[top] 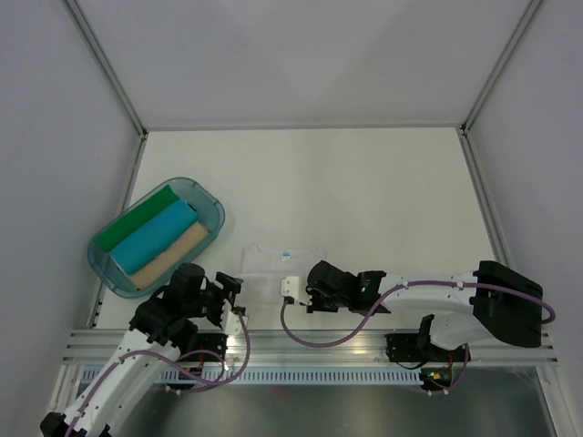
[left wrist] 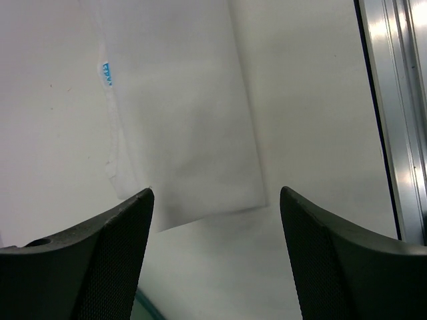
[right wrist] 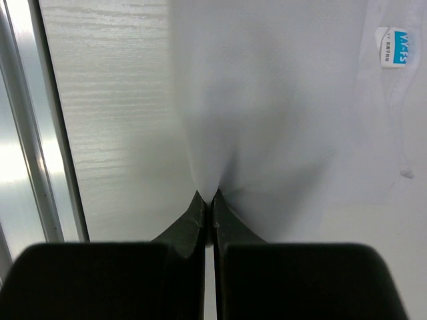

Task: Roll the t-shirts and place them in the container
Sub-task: Roll the tshirt

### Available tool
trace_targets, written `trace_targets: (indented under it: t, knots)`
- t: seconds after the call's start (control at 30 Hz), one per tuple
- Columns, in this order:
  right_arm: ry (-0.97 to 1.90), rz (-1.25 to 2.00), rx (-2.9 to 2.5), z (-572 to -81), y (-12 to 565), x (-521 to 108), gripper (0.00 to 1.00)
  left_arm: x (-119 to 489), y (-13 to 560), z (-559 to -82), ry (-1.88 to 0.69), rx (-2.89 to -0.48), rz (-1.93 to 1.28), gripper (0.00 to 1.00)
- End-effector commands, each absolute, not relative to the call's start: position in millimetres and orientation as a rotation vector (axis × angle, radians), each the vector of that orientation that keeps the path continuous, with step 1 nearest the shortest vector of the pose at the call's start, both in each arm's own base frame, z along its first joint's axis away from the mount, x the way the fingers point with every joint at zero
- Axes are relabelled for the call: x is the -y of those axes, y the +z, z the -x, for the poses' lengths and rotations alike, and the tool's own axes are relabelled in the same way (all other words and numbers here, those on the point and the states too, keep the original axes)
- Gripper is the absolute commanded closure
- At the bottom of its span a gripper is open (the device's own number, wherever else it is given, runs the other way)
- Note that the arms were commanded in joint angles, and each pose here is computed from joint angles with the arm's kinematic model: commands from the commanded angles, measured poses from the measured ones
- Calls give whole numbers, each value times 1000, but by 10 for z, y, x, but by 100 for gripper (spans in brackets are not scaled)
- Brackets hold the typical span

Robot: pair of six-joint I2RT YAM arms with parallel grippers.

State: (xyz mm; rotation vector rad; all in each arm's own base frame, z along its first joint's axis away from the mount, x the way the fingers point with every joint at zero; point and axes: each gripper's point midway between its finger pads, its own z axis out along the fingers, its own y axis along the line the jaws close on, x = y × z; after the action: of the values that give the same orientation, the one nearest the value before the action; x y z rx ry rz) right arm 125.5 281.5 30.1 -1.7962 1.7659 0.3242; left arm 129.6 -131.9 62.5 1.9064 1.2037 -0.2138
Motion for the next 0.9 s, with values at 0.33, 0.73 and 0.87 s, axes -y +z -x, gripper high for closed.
trace_targets:
  t: [0.33, 0.73, 0.87]
  knots:
    - [406, 1783, -1749, -1314, 365, -3032, 100, 1135, 135, -1376, -56, -1084, -2163, 32]
    - [412, 1787, -1751, -1319, 348, -3001, 100, 1240, 170, -1486, -87, -1092, -2143, 33]
    - [413, 1782, -1752, -1333, 354, -2995, 100, 1267, 86, -1492, -80, -1014, -2195, 35]
